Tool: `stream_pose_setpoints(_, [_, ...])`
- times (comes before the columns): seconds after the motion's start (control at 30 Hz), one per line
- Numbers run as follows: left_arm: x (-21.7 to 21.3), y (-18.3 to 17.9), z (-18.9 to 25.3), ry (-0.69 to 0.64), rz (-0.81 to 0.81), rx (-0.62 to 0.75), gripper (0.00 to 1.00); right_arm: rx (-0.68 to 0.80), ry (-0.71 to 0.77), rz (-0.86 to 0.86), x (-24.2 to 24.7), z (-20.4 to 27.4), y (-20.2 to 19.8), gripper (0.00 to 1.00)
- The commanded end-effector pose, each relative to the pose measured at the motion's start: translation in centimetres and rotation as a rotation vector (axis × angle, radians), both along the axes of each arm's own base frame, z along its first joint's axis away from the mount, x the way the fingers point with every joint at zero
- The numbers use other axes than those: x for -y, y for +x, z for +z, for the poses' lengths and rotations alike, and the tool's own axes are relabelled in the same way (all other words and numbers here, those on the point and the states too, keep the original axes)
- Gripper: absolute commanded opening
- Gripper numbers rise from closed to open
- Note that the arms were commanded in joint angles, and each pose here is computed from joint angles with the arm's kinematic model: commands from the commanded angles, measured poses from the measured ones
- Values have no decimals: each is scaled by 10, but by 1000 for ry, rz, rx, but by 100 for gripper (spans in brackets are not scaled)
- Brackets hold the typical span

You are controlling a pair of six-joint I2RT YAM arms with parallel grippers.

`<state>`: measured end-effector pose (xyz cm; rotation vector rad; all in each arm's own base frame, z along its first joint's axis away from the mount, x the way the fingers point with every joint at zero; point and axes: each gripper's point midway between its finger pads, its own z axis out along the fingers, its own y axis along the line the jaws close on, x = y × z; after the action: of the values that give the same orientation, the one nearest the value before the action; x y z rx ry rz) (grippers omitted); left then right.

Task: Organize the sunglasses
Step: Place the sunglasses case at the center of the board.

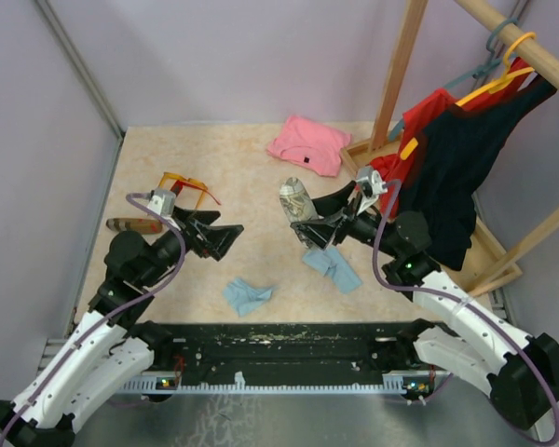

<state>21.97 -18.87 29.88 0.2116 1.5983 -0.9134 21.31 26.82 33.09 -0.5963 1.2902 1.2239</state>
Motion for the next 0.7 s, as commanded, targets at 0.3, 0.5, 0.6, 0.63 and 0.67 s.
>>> stream_pose_setpoints(0.3, [-1, 18, 44, -59, 55, 103, 100, -71, -235, -317, 8, -28, 34, 5])
stream_pose_setpoints(0.5, [-55, 42, -5, 52, 393, -119, 100, -360, -381, -629, 12, -90, 62, 2])
stream_pose_setpoints(0.6, [-76, 40, -16, 66, 508, -179, 100, -459, -400, -740, 1, -116, 66, 4])
stream_pose_setpoints(0.63, [-82, 39, -18, 69, 535, -188, 99, -486, -416, -768, -3, -125, 66, 5])
stream_pose_setpoints(0.67, [-86, 38, -18, 73, 551, -189, 99, -515, -454, -800, -9, -139, 67, 8])
